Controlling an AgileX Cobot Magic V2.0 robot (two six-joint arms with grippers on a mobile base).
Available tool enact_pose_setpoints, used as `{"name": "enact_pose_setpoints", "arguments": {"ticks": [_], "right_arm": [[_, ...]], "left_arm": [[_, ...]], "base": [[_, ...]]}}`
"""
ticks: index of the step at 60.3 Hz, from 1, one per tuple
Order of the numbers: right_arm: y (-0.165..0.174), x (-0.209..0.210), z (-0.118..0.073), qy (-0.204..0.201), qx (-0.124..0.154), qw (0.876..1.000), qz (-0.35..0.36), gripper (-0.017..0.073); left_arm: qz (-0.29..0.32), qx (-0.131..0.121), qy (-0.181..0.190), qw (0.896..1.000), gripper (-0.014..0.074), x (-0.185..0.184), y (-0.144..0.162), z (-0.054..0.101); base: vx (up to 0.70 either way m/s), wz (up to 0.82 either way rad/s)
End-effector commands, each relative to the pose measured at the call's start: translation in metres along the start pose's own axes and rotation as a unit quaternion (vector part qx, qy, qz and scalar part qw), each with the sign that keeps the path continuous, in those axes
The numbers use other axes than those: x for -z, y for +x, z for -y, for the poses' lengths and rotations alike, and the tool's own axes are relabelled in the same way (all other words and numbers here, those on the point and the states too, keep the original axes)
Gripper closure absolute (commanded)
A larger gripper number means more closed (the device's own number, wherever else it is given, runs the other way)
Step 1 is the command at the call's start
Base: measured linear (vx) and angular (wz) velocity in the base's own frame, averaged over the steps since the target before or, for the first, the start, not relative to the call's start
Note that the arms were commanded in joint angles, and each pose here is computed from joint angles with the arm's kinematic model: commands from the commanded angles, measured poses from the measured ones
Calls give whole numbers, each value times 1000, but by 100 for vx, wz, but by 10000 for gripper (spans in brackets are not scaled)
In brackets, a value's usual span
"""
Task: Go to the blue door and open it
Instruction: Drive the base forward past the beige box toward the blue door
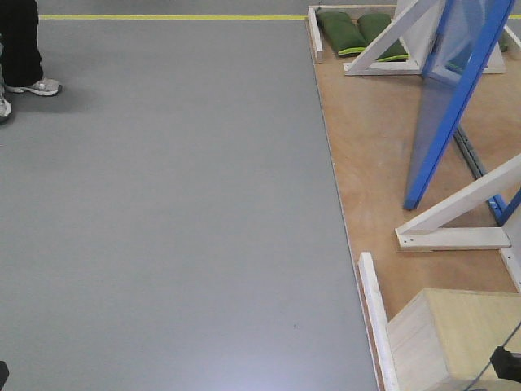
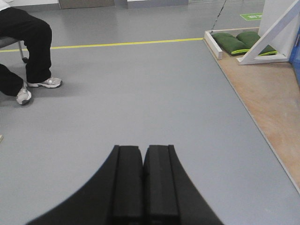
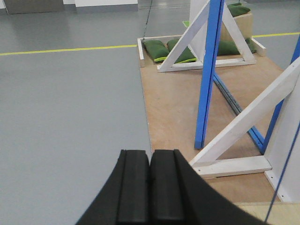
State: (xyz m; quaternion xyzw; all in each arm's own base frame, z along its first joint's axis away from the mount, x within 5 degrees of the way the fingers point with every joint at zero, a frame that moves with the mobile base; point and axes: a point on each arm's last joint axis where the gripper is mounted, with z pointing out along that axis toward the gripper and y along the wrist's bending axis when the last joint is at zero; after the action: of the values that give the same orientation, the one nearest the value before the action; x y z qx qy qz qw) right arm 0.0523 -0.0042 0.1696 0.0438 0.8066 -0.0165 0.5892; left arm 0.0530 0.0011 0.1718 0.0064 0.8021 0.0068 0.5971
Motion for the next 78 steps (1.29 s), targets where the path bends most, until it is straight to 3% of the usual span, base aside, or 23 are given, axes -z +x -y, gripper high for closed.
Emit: {"name": "enact_pose_setpoints", "arguments": {"ticks": [1,78], "right_arm": [[-5,0,0,1,1,999,43,564],[-5,0,0,1,1,999,43,564]], "left_arm": [[60,3,4,998,523,4,-14,0],[61,3,4,998,523,4,-14,0]], "base": [[44,-2],[41,1]]}}
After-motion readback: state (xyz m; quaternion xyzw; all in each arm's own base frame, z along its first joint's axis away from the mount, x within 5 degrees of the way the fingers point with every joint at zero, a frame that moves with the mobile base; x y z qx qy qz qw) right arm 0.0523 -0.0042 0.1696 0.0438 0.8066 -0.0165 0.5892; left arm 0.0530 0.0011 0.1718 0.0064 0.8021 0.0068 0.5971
